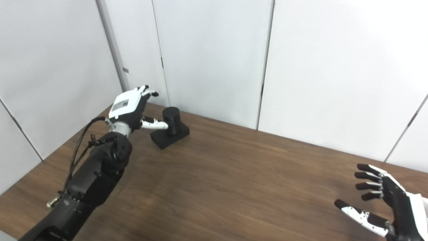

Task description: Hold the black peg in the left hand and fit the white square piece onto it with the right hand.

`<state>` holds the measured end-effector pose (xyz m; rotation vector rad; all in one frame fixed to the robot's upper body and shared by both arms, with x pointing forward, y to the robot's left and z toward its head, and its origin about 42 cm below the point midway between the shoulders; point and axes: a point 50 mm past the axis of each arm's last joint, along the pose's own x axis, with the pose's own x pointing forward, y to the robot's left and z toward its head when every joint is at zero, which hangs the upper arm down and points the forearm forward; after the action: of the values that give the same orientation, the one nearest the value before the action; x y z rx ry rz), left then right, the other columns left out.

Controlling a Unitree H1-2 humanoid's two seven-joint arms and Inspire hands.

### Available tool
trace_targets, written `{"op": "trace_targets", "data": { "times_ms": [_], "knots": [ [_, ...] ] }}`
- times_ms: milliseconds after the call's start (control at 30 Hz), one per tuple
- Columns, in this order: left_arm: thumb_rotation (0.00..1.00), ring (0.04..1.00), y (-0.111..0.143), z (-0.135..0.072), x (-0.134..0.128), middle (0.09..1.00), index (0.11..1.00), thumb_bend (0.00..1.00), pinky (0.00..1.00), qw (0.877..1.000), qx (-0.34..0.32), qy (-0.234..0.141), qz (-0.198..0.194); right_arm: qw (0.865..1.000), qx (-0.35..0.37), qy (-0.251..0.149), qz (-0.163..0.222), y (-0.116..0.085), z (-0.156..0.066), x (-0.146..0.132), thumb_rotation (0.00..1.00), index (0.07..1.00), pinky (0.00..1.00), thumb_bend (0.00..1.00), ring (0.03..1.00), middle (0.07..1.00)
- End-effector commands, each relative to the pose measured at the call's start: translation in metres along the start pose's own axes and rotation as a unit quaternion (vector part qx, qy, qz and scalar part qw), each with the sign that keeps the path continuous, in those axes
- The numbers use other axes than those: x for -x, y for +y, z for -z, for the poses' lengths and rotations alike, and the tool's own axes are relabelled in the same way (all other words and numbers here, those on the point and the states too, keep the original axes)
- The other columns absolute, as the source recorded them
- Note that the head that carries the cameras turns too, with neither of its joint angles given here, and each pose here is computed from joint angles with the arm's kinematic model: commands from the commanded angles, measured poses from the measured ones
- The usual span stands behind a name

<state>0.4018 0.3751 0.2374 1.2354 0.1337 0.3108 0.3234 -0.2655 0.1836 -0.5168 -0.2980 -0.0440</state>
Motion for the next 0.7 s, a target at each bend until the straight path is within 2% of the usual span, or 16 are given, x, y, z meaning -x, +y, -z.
{"op": "trace_targets", "data": {
  "times_ms": [0, 167, 367, 667],
  "knots": [
    [0.46, 1.000, 0.030, -0.006, -0.014, 1.000, 0.861, 1.00, 0.86, 0.999, -0.024, -0.004, -0.039, 0.999, 0.003, -0.043, 0.014, -0.008, -0.019, -0.009, 0.00, 0.727, 0.48, 0.56, 0.598, 0.684],
    [0.50, 1.000, 0.020, -0.005, -0.022, 1.000, 0.869, 1.00, 0.86, 0.999, -0.050, 0.007, -0.018, 0.999, 0.003, -0.044, 0.015, -0.009, -0.019, -0.009, 0.00, 0.725, 0.48, 0.57, 0.593, 0.680],
    [0.52, 1.000, 0.013, -0.003, -0.028, 1.000, 0.886, 1.00, 0.92, 0.998, -0.060, 0.021, 0.008, 0.999, 0.003, -0.047, 0.014, -0.010, -0.019, -0.008, 0.00, 0.724, 0.48, 0.57, 0.591, 0.680],
    [0.55, 1.000, 0.006, -0.003, -0.034, 1.000, 0.881, 1.00, 0.91, 0.996, -0.081, 0.032, 0.032, 0.999, 0.002, -0.043, 0.014, -0.011, -0.020, -0.006, 0.00, 0.754, 0.49, 0.56, 0.600, 0.689]
  ]
}}
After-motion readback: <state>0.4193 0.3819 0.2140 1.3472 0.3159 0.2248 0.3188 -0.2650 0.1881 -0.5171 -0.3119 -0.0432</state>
